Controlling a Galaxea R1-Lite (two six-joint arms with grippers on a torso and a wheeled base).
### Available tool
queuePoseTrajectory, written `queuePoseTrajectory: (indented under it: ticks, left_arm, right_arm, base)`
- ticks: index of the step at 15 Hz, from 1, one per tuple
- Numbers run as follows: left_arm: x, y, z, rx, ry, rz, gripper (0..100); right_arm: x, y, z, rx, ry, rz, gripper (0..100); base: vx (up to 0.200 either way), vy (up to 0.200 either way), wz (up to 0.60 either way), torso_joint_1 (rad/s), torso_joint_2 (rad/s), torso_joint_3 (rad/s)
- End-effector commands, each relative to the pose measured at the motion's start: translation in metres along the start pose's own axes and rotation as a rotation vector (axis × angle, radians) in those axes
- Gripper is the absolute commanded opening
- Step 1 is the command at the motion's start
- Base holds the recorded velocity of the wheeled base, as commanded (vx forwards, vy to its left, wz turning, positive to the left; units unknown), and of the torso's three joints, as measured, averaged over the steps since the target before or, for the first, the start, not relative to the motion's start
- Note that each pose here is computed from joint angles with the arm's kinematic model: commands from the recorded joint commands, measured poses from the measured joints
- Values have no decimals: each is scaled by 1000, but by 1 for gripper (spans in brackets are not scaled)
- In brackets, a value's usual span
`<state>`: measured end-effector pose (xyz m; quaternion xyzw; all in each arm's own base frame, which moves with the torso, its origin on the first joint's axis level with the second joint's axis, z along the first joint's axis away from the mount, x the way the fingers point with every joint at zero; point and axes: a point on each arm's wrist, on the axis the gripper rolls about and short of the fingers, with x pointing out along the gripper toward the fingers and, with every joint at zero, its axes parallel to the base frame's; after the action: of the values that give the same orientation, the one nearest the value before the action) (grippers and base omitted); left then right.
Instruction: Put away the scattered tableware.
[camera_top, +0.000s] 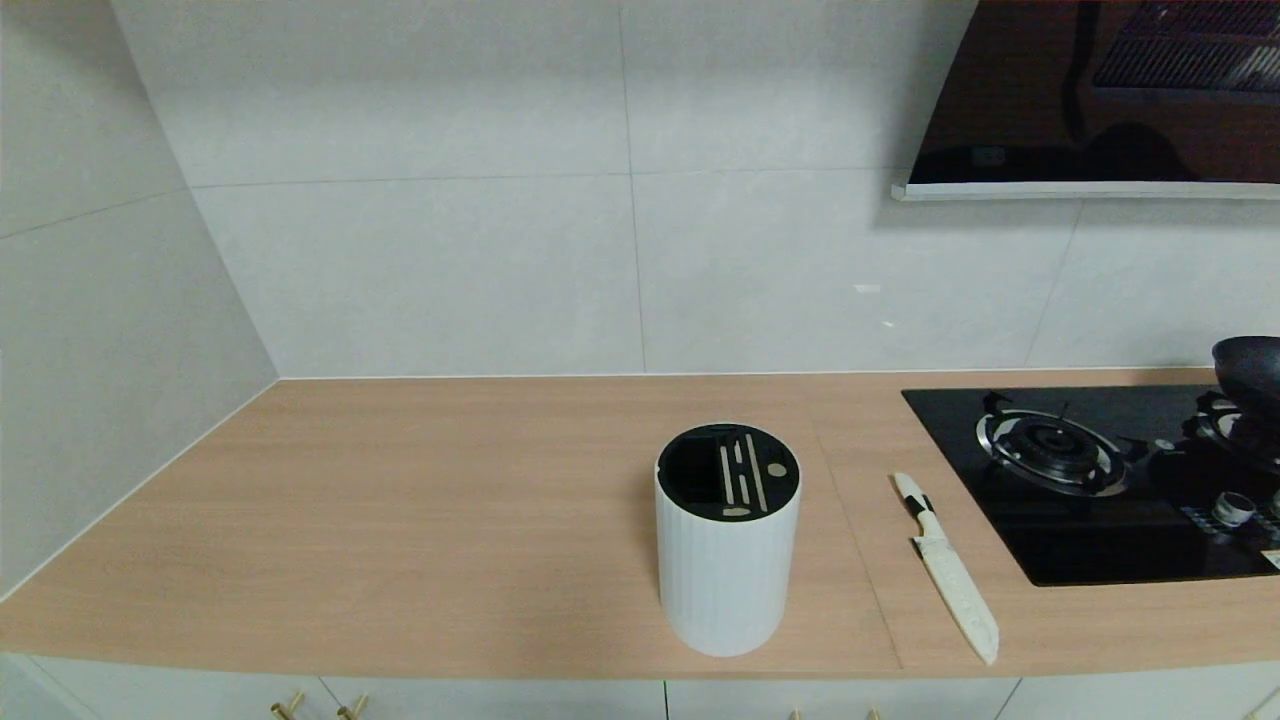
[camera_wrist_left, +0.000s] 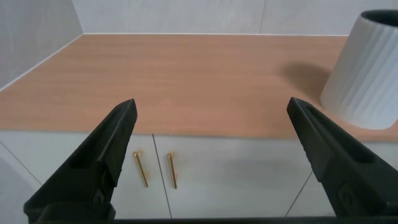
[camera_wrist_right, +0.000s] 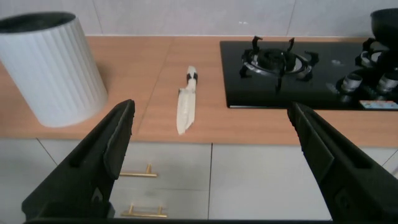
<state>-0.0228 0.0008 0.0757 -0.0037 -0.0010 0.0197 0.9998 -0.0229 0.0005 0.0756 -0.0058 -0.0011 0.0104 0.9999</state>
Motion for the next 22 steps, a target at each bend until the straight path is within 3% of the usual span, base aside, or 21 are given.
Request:
queuePoseTrajectory:
  ticks: [1, 11, 12, 13, 14, 22]
  left_arm:
    - [0, 0, 0, 0, -1, 1, 100]
    - [0, 0, 0, 0, 0, 2, 100]
    - [0, 0, 0, 0, 0, 2, 100]
    - [0, 0, 0, 0, -1, 2, 100]
    - [0, 0, 0, 0, 0, 2, 100]
    - [0, 0, 0, 0, 0, 2, 100]
  right_arm:
    - [0, 0, 0, -1, 1, 1, 100]
    - [0, 0, 0, -5, -1, -4, 100]
    - [-1, 0, 6, -1, -25, 0, 100]
    - [-7, 0, 30, 9, -99, 18, 100]
    - [-4, 0, 37, 17, -78, 57, 100]
    - [78, 7, 67, 28, 428, 243, 100]
  base:
    - [0, 0, 0, 119, -281, -115]
    - [0, 0, 0, 3, -6, -3]
    - [0, 0, 0, 0, 0, 0]
    - [0, 0, 0, 0, 0, 0]
    - [0, 0, 0, 0, 0, 0]
    - [0, 0, 0, 0, 0, 0]
